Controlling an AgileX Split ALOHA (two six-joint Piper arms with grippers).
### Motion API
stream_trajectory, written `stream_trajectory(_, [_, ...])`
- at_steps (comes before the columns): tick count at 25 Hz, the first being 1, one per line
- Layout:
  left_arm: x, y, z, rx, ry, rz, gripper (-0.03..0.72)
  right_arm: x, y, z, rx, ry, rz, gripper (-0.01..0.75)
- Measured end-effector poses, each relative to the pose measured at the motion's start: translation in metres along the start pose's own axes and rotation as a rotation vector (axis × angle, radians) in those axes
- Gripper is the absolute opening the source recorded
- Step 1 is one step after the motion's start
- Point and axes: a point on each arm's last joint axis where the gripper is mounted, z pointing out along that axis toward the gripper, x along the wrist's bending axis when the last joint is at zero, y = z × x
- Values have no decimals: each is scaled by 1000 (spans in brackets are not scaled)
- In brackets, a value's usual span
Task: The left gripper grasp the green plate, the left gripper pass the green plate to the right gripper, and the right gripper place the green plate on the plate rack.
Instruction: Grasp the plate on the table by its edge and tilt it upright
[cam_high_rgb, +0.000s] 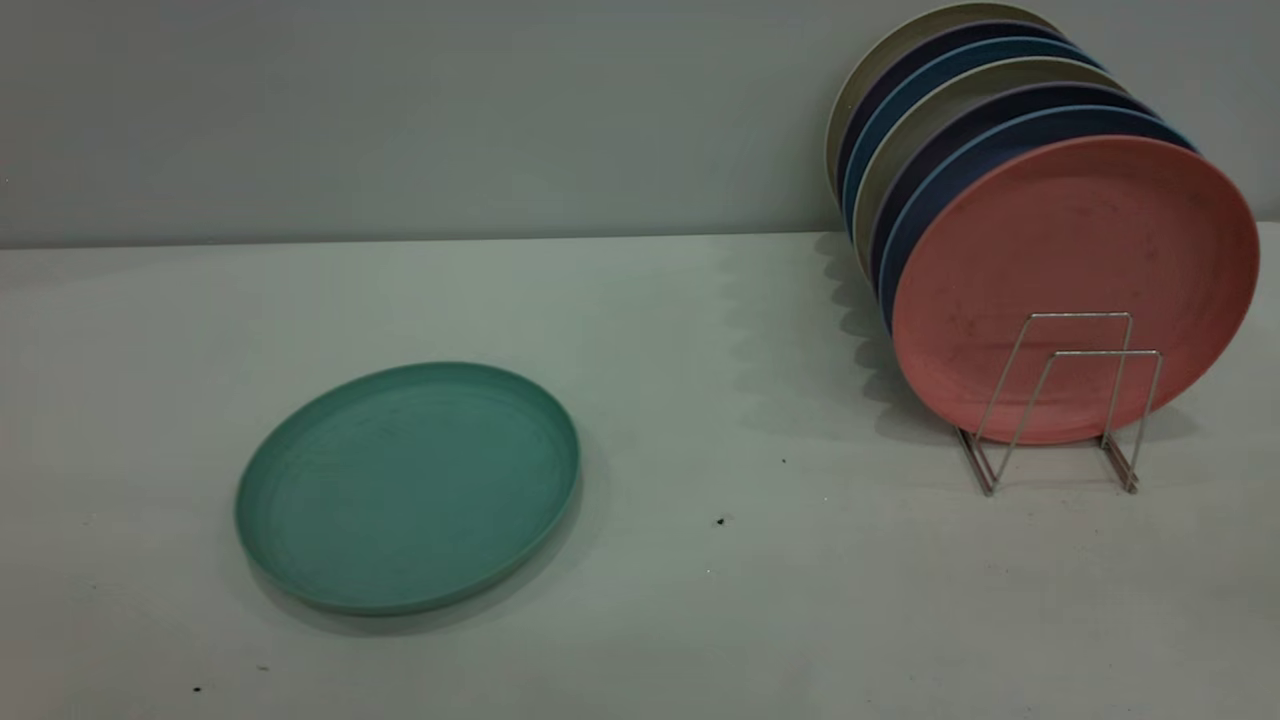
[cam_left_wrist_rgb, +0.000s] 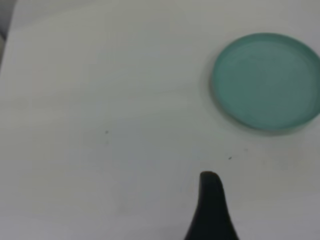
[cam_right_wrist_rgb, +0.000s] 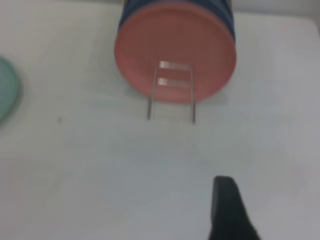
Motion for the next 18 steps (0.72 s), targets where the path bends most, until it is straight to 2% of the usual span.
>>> stream_trajectory(4, [2,50,28,96,-30,-7,591,-2,39,31,23,3,-43,503])
stream_trajectory(7, [5,76,62,151,-34,11,591,-1,56,64,40,44,-70,506])
stream_trajectory(14, [2,95,152,308,-104,-58,591,15,64,145,133,280,-50,506])
stream_trajectory(18, [2,87,202,421,-114,-94,591,39,60,187,157,445,-42,506])
